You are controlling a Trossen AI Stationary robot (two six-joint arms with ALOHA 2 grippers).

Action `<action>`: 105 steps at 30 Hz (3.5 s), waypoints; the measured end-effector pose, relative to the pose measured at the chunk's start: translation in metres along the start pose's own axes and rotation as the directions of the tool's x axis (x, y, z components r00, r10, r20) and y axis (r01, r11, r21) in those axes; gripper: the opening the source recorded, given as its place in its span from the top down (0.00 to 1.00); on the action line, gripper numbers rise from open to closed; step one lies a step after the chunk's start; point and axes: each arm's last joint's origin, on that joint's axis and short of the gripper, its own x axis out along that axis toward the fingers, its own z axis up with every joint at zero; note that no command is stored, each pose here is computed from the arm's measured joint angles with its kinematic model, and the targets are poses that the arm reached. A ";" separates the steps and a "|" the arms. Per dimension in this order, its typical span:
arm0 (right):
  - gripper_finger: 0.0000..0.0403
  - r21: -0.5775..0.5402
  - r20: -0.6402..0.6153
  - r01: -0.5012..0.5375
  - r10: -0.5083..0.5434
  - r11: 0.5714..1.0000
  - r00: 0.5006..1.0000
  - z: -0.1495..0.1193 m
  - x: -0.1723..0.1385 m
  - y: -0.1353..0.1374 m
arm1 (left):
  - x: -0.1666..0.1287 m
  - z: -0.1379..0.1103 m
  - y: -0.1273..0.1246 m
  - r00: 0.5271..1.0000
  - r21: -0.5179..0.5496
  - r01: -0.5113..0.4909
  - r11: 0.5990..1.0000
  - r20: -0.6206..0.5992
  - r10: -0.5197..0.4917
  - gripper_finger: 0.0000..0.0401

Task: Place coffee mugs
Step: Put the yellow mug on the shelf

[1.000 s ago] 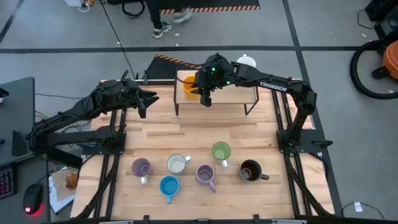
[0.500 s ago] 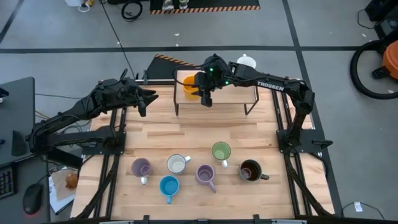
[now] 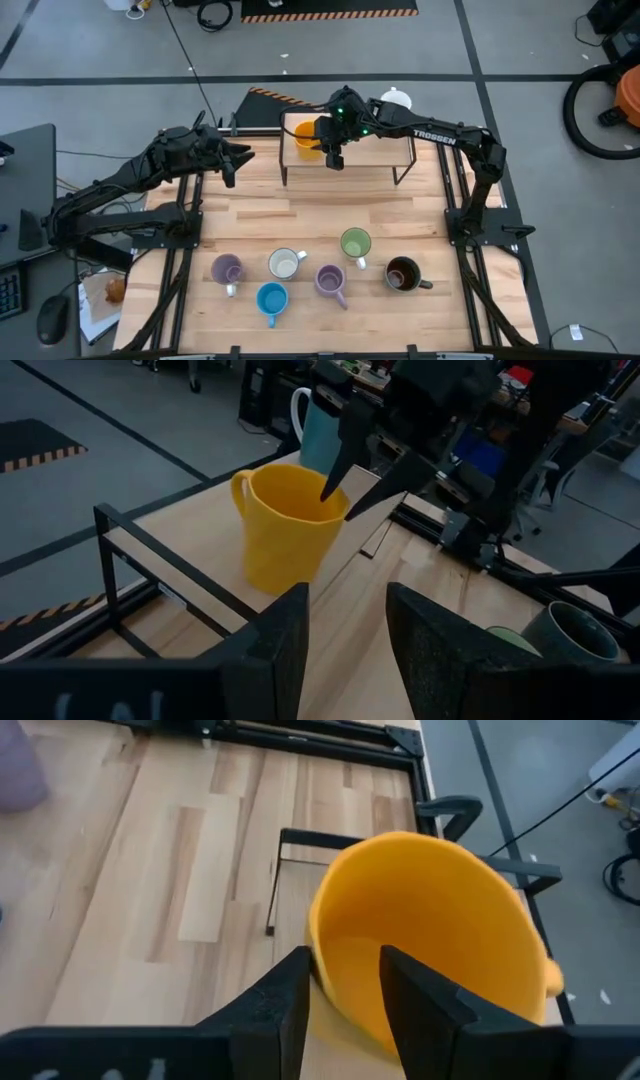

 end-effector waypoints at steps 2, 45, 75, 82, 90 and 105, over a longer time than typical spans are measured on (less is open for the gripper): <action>0.69 0.011 -0.011 -0.012 0.012 1.000 1.000 -0.002 -0.001 -0.002 | 0.000 0.000 0.000 1.000 0.000 0.000 1.000 0.000 0.000 0.65; 0.74 0.127 -0.006 0.002 -0.001 0.992 1.000 -0.001 -0.028 -0.032 | 0.003 0.003 -0.001 1.000 -0.028 0.008 1.000 0.022 -0.007 0.65; 0.76 0.127 -0.077 -0.030 0.040 0.991 0.996 -0.014 -0.016 -0.025 | 0.021 0.002 -0.001 1.000 -0.027 0.011 1.000 -0.003 -0.011 0.65; 0.87 0.084 -0.106 -0.007 0.016 0.996 0.994 -0.018 -0.018 -0.028 | 0.021 0.002 -0.001 1.000 -0.029 0.012 1.000 -0.003 -0.013 0.65; 0.91 0.100 -0.131 0.017 -0.004 0.995 0.991 -0.026 -0.024 -0.043 | 0.021 0.002 -0.001 1.000 -0.028 0.013 1.000 -0.003 -0.013 0.65; 0.89 0.119 -0.187 0.060 -0.037 0.991 0.982 -0.047 -0.042 -0.069 | 0.020 0.001 -0.002 0.999 -0.029 0.045 0.999 -0.013 -0.045 0.65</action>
